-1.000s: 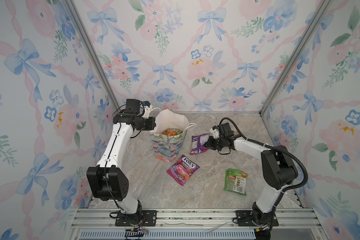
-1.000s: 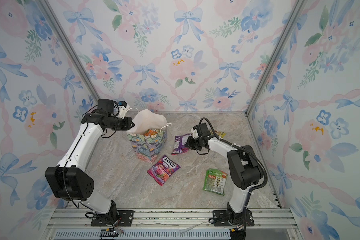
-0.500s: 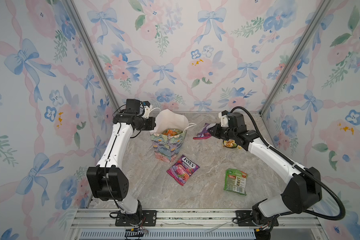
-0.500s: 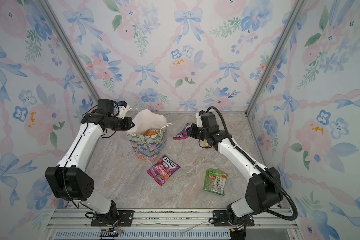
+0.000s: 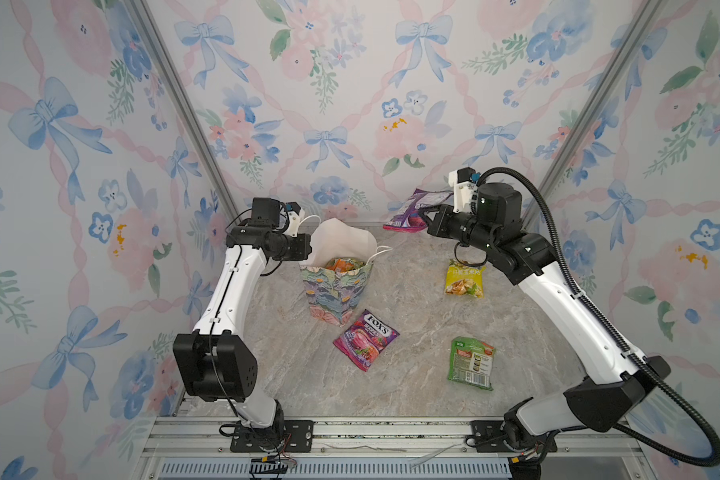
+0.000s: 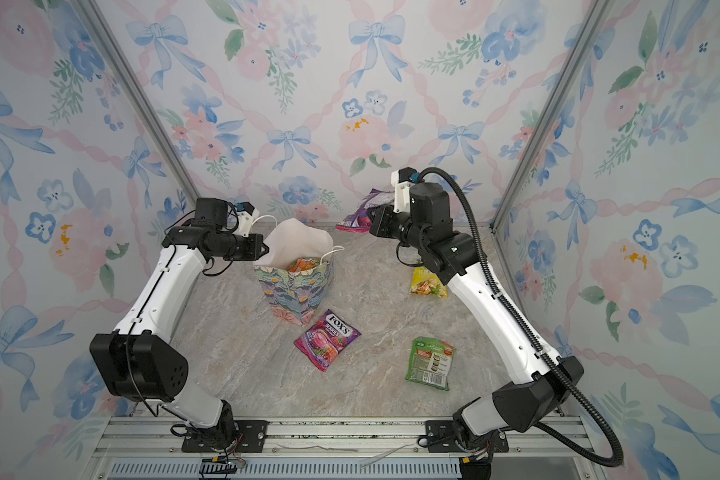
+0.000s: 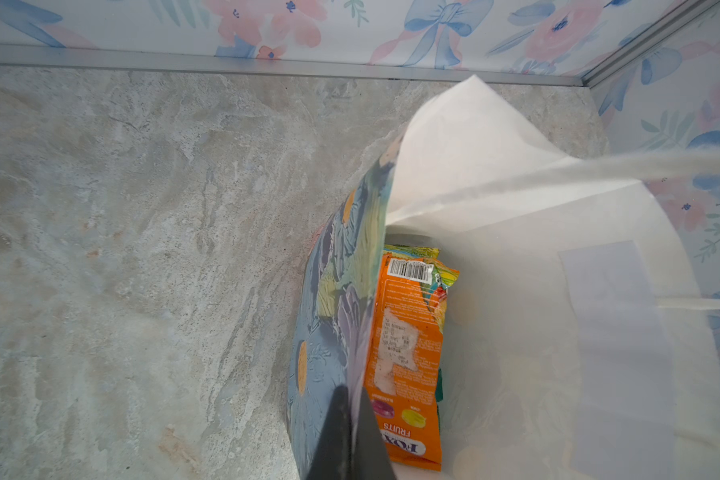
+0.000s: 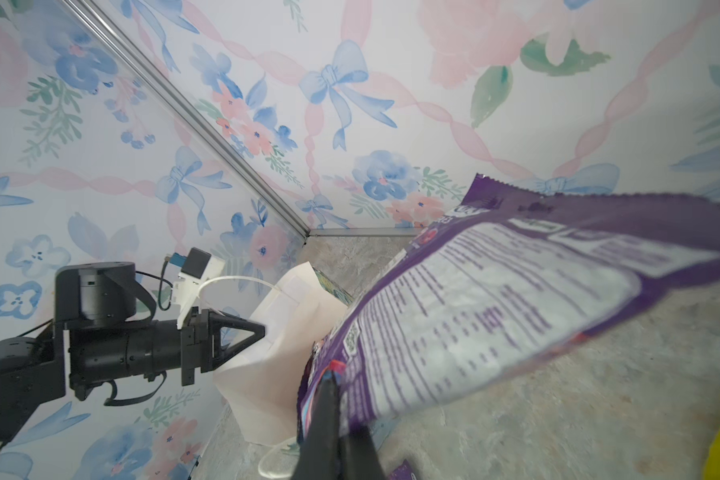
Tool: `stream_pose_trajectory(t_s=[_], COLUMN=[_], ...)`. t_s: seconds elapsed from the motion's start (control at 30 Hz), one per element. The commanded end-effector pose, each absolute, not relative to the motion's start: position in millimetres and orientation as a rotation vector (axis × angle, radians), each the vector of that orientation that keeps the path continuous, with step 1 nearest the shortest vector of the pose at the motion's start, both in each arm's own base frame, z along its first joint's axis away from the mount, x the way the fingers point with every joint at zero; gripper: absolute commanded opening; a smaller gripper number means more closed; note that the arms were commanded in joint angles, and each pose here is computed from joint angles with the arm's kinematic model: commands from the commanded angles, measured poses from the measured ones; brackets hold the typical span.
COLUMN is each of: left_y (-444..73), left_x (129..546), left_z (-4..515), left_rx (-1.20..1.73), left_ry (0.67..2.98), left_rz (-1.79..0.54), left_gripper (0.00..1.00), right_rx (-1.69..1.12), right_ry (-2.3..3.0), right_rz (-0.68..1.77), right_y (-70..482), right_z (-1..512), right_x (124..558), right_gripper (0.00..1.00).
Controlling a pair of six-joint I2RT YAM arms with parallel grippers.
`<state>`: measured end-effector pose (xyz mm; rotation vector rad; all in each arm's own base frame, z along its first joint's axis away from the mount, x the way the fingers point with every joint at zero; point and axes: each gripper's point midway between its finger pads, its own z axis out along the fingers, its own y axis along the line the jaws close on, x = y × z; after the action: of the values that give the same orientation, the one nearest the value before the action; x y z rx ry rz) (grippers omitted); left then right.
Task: Place the snacks into the paper bag
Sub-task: 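Lift the purple packet with the right gripper and carry it over the bag, then lower the purple packet into the bag and open the right gripper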
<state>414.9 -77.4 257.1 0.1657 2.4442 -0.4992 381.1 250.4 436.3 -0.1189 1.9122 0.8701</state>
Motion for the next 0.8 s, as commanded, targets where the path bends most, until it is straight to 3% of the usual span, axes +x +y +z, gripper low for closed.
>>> stream_pose_trajectory(t_s=[0.0,0.23,0.77], left_y=[-73,-74,-73], left_x=[408,407,407], left_z=[253,255,254], left_rx=[0.160,0.162,0.161], left_ry=[2.464,2.461,2.463], left_rz=[-0.491,-0.500,-0.496], left_gripper=[0.00,0.00,0.00], right_rx=[-0.196,-0.344,-0.555], right_ry=[1.844,1.778,1.908], right_rz=[0.859,0.898,0.988], right_y=[266,316,414], right_z=[464,501,445], right_x=[377,361,341], right_gripper=[0.00,0.00,0.00])
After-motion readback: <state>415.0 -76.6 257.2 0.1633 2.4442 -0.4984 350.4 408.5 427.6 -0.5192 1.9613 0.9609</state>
